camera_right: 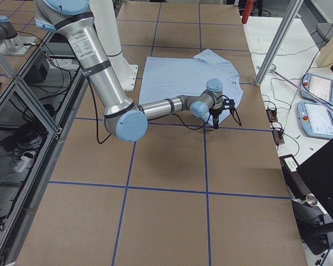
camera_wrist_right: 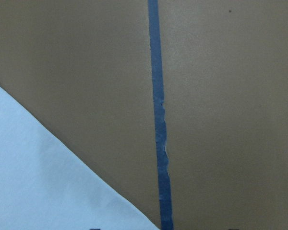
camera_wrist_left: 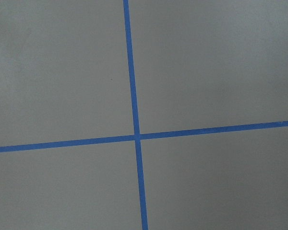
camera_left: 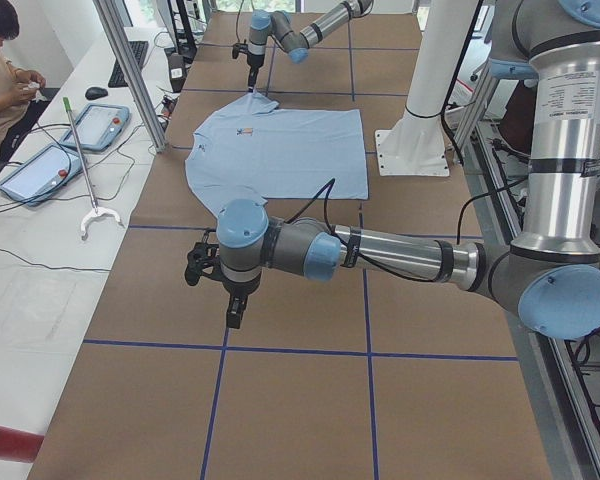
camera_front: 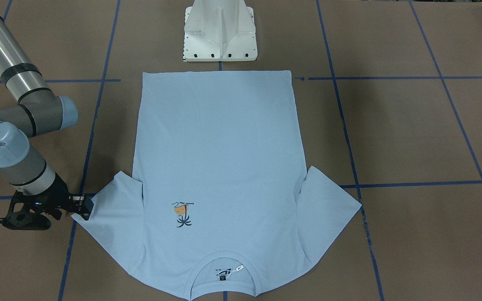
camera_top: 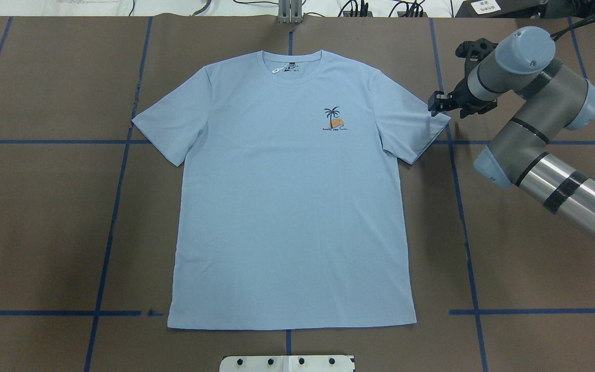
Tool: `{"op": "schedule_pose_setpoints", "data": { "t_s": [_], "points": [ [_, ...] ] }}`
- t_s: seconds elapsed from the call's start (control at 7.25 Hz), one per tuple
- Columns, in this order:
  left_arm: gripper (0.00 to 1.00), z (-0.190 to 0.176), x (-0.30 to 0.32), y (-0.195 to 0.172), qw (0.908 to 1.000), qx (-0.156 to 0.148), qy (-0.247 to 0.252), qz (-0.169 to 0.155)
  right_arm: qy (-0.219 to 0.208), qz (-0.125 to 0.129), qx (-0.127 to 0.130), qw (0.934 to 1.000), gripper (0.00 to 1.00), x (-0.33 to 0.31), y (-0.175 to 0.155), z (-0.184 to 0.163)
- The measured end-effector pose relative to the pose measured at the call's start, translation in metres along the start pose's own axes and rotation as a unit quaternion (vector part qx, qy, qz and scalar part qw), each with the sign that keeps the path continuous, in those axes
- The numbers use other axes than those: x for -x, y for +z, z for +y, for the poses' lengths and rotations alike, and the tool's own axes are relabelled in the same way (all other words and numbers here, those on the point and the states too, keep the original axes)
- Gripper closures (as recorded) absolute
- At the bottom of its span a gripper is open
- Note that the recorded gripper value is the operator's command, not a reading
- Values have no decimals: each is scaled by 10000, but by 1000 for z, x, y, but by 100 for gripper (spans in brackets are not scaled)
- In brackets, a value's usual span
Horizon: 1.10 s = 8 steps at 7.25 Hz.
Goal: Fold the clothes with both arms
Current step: 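Grasp the sleeve nearest the right gripper and fold it inward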
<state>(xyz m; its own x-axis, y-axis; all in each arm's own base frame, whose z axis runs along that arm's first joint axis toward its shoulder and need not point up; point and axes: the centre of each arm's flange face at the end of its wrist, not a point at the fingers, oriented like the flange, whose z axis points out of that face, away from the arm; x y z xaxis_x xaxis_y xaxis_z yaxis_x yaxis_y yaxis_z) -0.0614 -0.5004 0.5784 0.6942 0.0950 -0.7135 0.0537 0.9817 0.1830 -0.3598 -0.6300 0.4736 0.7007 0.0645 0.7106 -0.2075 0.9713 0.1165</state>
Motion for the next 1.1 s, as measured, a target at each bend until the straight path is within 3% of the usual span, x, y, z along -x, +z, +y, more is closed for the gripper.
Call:
{"op": "schedule_pose_setpoints", "data": {
  "t_s": [0.14,0.28,0.83,0.97,1.1],
  "points": [
    [0,0,0,0,10000,0,2,0,3,16,13,10000,81,-1,2,2],
    [0,0,0,0,10000,0,2,0,8,24,21,10000,100,-2,3,3],
    [0,0,0,-1,10000,-2,9,-2,3,-77,-9,10000,100,10,-6,2],
    [0,0,0,-1,10000,-9,17,-1,173,-246,-38,9995,100,30,-19,2],
    [0,0,-1,-2,10000,-15,25,-1,605,-490,-30,9970,100,68,-33,4]
  ]
}}
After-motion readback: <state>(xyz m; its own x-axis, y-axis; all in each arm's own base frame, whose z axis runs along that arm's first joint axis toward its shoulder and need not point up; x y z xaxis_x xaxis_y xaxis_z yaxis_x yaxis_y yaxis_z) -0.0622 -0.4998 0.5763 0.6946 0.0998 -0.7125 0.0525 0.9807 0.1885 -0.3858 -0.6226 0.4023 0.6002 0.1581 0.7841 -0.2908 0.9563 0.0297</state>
